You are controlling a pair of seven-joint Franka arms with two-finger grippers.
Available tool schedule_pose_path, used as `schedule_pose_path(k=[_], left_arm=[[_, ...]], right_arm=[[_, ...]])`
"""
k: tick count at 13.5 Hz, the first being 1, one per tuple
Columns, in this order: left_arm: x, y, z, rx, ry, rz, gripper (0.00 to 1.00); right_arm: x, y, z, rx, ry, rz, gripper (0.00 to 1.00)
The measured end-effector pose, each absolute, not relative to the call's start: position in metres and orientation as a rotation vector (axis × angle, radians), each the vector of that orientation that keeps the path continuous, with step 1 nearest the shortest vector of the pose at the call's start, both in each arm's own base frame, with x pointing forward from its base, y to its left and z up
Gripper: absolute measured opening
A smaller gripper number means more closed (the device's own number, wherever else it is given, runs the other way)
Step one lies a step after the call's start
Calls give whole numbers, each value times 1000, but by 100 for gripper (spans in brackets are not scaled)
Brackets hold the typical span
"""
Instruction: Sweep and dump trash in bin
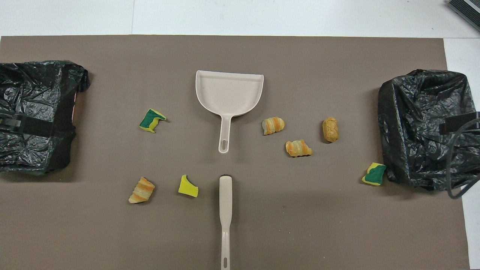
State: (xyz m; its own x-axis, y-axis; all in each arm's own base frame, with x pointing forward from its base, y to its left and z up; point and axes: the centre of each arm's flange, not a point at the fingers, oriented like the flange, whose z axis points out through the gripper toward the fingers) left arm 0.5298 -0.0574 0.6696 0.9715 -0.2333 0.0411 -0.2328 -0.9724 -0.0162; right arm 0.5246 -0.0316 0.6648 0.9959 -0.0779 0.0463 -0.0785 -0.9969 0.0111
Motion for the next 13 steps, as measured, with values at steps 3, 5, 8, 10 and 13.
schedule_pose_path(k=[3,5,8,10,13], left_arm=[[530,-57,670,-3108,367,-70,100],[530,-57,672,-3108,366,-76,100],[530,-56,674,-3108,364,-83,100],[530,-56,674,-3108,364,-83,100],[530,-56,674,-3108,363,-82,100]], right_arm=[[524,-29,664,3126,-116,63,100],[523,-29,664,3126,-115,62,100],[523,-29,663,3126,-116,60,100],[523,-31,663,3126,-120,56,100],[522,-32,662,3126,-125,53,100]])
